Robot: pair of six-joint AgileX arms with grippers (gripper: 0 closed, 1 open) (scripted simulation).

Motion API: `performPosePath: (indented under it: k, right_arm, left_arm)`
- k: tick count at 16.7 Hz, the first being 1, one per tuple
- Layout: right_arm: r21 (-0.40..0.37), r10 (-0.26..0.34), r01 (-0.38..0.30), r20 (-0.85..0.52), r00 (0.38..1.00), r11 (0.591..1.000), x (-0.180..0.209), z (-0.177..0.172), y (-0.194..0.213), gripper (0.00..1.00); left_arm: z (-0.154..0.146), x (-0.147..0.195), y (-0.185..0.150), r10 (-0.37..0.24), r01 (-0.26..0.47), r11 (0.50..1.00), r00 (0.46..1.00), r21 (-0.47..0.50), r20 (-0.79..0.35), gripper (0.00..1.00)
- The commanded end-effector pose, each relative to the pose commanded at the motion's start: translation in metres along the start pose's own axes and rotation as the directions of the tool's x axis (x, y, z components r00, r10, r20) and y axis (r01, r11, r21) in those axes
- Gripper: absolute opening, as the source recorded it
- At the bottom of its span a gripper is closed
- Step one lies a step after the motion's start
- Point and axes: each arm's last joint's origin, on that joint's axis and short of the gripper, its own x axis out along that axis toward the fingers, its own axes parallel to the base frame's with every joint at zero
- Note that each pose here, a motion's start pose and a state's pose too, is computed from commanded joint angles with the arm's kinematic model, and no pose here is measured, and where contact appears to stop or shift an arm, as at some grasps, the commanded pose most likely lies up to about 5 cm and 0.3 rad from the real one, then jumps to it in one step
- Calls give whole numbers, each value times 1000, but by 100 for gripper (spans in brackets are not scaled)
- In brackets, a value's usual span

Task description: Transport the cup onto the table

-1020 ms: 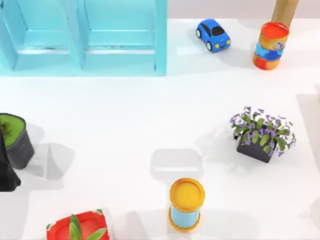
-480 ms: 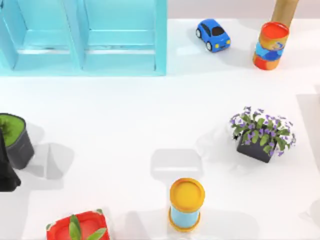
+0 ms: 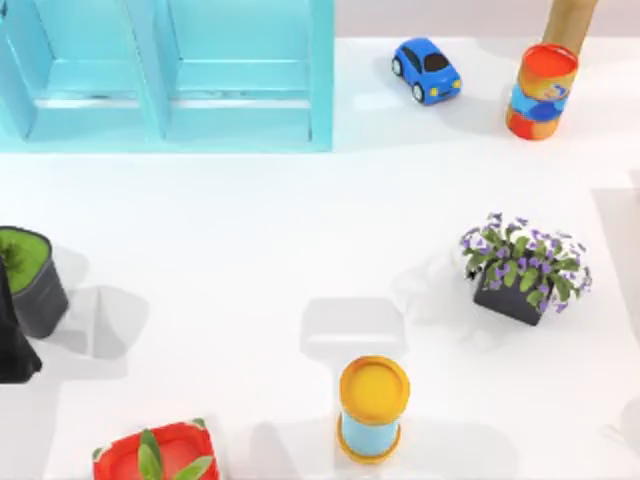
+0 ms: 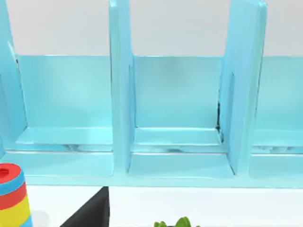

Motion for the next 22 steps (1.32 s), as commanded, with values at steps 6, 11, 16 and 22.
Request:
performPosePath:
  k: [6,11,16,22]
  right_arm:
    - [0,0,0,0,1000,1000,0,0,0,0]
    - [1,-1,1,1,1000,1000,-1,0,0,0]
    - [2,-8,8,17,1000,1000,-26,9,19,0]
    - [3,-2,2,6,1000,1000,-81,7,78,0]
  left_arm:
    - [0,0,0,0,0,1000,1000,0,0,100]
    - [0,0,0,0,0,1000,1000,0,0,100]
    - [0,0,0,0,0,1000,1000,0,0,100]
    - [0,0,0,0,0,1000,1000,0,0,100]
